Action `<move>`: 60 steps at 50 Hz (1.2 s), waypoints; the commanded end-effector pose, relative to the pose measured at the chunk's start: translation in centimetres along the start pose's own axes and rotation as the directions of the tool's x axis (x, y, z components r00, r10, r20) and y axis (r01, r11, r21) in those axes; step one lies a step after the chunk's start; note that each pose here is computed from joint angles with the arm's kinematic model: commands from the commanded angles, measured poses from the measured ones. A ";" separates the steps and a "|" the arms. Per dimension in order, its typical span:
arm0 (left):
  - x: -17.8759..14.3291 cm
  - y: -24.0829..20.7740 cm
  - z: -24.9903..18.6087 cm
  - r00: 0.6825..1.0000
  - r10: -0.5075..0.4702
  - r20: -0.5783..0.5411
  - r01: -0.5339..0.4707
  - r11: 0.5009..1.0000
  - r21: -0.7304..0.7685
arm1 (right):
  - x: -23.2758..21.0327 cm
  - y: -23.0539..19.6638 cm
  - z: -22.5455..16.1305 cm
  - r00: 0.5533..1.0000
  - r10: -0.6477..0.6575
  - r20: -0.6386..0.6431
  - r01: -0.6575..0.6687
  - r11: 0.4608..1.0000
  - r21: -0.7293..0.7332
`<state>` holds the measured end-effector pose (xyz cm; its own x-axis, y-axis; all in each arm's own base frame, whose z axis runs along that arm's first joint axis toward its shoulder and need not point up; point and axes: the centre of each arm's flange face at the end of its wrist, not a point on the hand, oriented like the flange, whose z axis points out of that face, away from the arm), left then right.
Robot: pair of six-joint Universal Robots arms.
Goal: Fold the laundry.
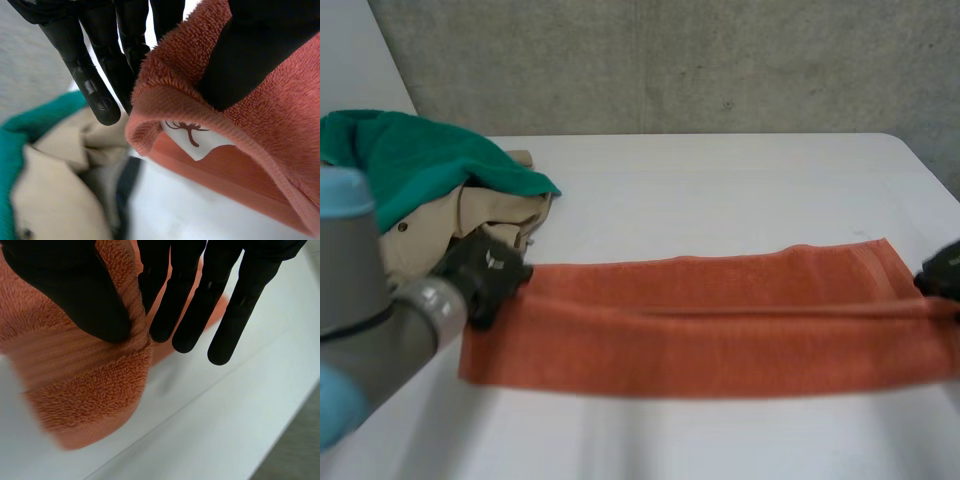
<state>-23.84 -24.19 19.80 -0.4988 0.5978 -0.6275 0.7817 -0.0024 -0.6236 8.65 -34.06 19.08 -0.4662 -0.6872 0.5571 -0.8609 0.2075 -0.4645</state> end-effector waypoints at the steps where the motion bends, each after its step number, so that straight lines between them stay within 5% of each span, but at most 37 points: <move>1: -4.7 -4.5 7.1 0.970 0.020 0.244 -0.055 0.989 0.136 | 4.4 -4.8 3.7 0.965 0.052 -0.259 -0.003 0.982 0.187; 5: -10.2 -9.0 8.6 0.884 -0.067 0.462 -0.091 0.946 0.312 | 9.7 -9.4 2.4 0.859 0.185 -0.477 0.032 0.910 0.413; 6: -12.5 -11.1 8.0 0.830 -0.127 0.543 -0.118 0.912 0.393 | 11.7 -11.0 1.1 0.797 0.278 -0.536 0.049 0.855 0.517; 9: -15.4 -13.2 6.9 0.748 -0.230 0.623 -0.154 0.852 0.500 | 14.3 -12.8 -1.3 0.704 0.417 -0.574 0.093 0.747 0.658; 10: -16.8 -14.3 6.2 0.698 -0.298 0.651 -0.176 0.810 0.560 | 15.6 -13.7 -3.2 0.650 0.496 -0.576 0.138 0.668 0.731; 14: -18.2 -15.3 5.3 0.656 -0.387 0.648 -0.194 0.743 0.640 | 16.4 -14.3 -5.1 0.602 0.582 -0.546 0.216 0.540 0.814; 28: -13.9 -11.4 8.1 0.771 -0.328 0.545 -0.051 0.822 0.567 | 11.5 -13.5 -0.1 0.739 0.446 -0.505 0.107 0.662 0.742; 36: -5.7 -5.7 11.7 0.894 -0.223 0.388 0.041 0.905 0.424 | 7.2 -10.2 4.7 0.830 0.333 -0.447 0.012 0.791 0.612; 39: -4.0 -4.1 11.8 0.913 -0.199 0.355 0.057 0.926 0.374 | 4.9 -8.4 6.1 0.872 0.265 -0.411 -0.014 0.853 0.521; 46: 0.6 -0.8 7.4 0.968 -0.113 0.224 0.069 0.978 0.197 | 1.0 -3.0 5.2 0.955 0.100 -0.280 -0.034 0.972 0.234; 53: 4.2 2.1 -0.5 1.000 0.010 0.005 -0.010 1.000 -0.015 | 0.3 1.2 -1.1 0.992 -0.015 -0.125 0.008 0.998 -0.056; 60: 3.8 1.9 -2.3 0.994 0.054 -0.100 -0.056 0.998 -0.017 | 0.2 1.0 -0.4 0.990 -0.088 -0.114 0.085 0.996 -0.025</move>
<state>-23.48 -20.02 16.19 -0.4558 0.6371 -0.6216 0.8106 0.0086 -0.5856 6.97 -32.72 19.40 -0.4340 -0.6348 0.6392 -0.8947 0.2209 -0.3881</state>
